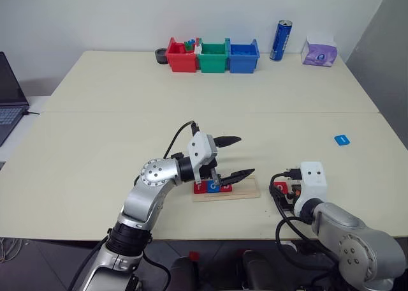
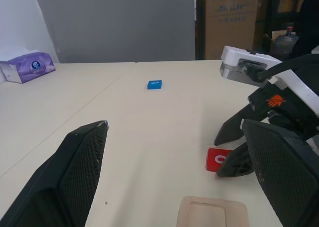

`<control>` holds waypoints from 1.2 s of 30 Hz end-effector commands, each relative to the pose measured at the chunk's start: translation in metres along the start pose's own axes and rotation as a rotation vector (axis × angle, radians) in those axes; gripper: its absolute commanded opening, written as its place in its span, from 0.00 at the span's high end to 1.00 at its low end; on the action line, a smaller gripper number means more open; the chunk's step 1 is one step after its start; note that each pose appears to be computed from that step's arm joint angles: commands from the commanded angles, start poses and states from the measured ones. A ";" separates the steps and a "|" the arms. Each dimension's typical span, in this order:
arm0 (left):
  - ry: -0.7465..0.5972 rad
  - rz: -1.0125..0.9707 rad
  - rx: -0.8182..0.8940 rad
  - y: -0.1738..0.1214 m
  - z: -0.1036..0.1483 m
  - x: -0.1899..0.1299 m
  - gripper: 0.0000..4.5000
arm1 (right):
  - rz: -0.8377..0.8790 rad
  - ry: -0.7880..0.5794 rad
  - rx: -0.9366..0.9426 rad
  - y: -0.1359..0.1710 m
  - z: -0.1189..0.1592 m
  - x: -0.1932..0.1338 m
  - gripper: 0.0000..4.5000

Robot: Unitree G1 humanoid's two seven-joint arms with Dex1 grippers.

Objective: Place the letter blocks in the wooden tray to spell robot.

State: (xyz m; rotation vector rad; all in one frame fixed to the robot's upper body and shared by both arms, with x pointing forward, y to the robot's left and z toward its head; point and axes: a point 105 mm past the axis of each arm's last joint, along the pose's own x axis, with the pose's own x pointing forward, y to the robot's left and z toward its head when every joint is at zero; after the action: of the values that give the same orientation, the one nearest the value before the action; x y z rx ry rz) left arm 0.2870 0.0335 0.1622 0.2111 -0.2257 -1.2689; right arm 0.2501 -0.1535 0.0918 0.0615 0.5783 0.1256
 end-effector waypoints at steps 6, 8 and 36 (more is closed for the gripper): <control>-0.051 -0.139 -0.004 -0.014 0.016 -0.009 0.00 | 0.006 -0.254 -0.079 -0.007 0.063 -0.026 0.01; -0.033 -0.201 -0.009 -0.017 0.016 -0.016 0.00 | 0.051 -0.294 -0.098 -0.006 0.077 -0.029 0.01; 0.099 -0.417 0.110 -0.017 0.002 -0.041 0.00 | 0.840 -0.132 -0.855 -0.065 0.020 0.001 0.01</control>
State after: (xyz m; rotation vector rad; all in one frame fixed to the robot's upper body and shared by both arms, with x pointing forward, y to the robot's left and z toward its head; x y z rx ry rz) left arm 0.2639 0.0722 0.1506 0.4018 -0.1238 -1.6443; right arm 0.2660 -0.2208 0.1010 -0.4853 0.3213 1.1303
